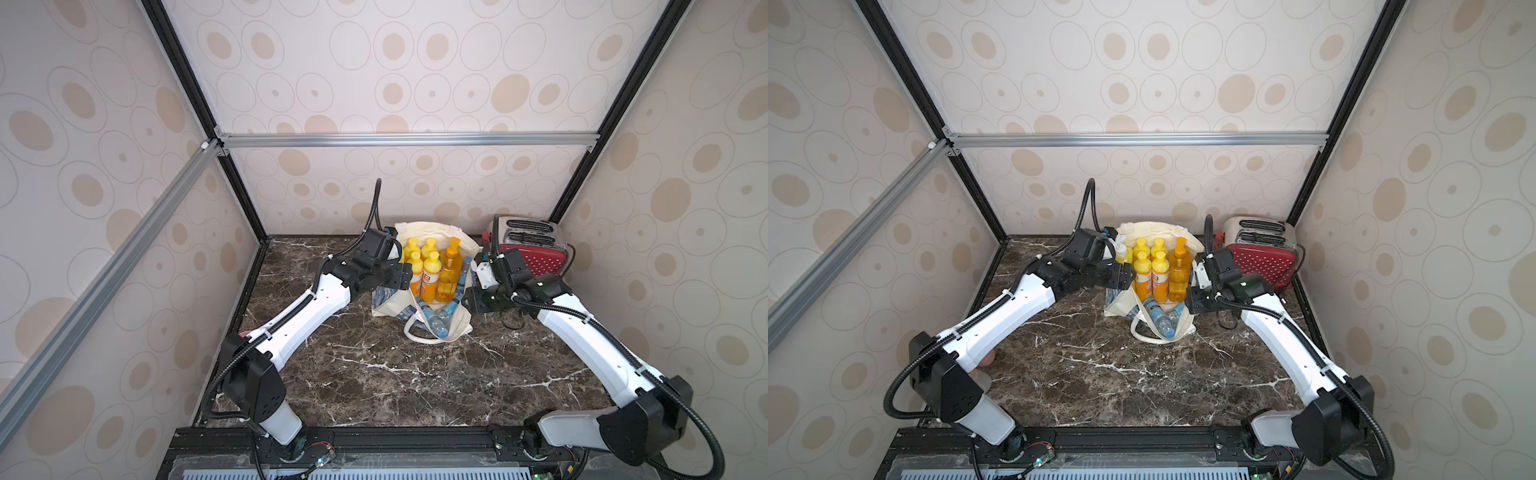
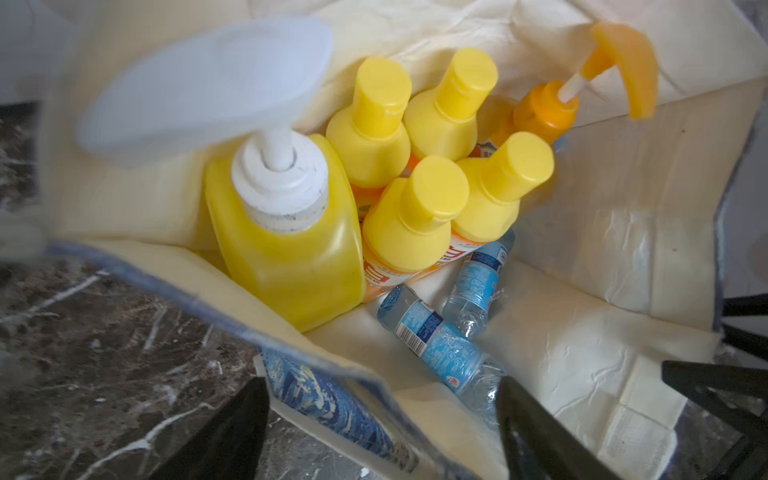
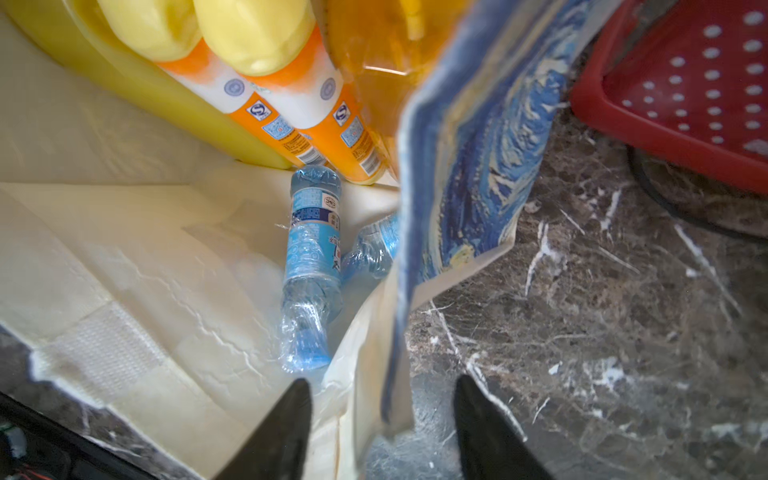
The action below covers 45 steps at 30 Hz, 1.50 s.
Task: Pack dish soap into the shopping bag
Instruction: Adjust the shopping bag at the center of the board.
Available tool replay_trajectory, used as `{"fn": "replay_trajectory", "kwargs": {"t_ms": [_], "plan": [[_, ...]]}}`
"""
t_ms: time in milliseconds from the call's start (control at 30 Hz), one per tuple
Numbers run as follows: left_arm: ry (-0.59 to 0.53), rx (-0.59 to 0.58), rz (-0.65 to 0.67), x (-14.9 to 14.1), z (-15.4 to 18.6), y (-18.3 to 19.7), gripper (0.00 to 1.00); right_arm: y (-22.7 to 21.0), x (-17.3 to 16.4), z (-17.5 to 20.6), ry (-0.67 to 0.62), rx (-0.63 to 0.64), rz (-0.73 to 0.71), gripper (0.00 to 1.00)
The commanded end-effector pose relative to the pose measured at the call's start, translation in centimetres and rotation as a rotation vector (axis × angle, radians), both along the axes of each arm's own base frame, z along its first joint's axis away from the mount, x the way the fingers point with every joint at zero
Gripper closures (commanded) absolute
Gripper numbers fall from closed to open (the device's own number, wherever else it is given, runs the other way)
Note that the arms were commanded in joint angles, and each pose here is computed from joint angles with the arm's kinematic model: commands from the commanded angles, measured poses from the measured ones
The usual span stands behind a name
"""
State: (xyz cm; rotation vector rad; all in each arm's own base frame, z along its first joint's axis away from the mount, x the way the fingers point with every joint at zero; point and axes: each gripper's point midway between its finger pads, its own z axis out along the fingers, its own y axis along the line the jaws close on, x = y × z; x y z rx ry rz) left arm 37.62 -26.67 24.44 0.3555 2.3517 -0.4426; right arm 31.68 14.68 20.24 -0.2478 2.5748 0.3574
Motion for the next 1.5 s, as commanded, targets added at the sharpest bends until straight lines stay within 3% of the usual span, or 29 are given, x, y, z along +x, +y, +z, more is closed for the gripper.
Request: {"fn": "replay_trajectory", "kwargs": {"t_ms": [0,100,167,433,833,1033,1200,1233,1367,1467], "plan": [[-0.006,0.008,-0.006,-0.4,0.5,0.0,0.42,1.0,1.2,-0.2,-0.012,0.042,0.015,0.63],[-0.017,0.026,-0.008,-0.5,0.9,0.3,0.82,0.4,1.9,1.0,-0.041,0.012,-0.001,0.84],[-0.015,0.065,-0.001,-0.9,1.3,1.2,1.00,-0.5,2.4,2.8,-0.085,-0.005,-0.026,0.97],[-0.089,0.095,0.025,-0.5,5.1,3.3,1.00,-4.3,4.0,9.3,-0.212,-0.059,-0.110,1.00],[-0.146,0.024,0.080,3.1,8.0,6.6,1.00,-5.9,9.4,13.1,-0.264,-0.031,-0.176,1.00],[-0.187,0.044,0.093,5.4,9.6,6.7,1.00,-6.5,12.4,14.1,-0.281,-0.035,-0.197,1.00],[-0.173,0.056,0.128,7.2,8.7,7.7,1.00,-7.1,13.8,12.1,-0.237,-0.056,-0.201,1.00],[-0.171,0.063,0.134,7.4,8.5,7.9,1.00,-7.0,13.8,11.8,-0.229,-0.053,-0.194,0.99],[-0.182,0.074,0.145,7.5,8.7,8.1,0.99,-6.4,13.1,12.8,-0.250,-0.020,-0.166,0.75],[-0.229,0.055,0.150,6.9,10.6,8.5,0.43,-5.9,12.0,15.8,-0.326,0.027,-0.142,0.59]]}}
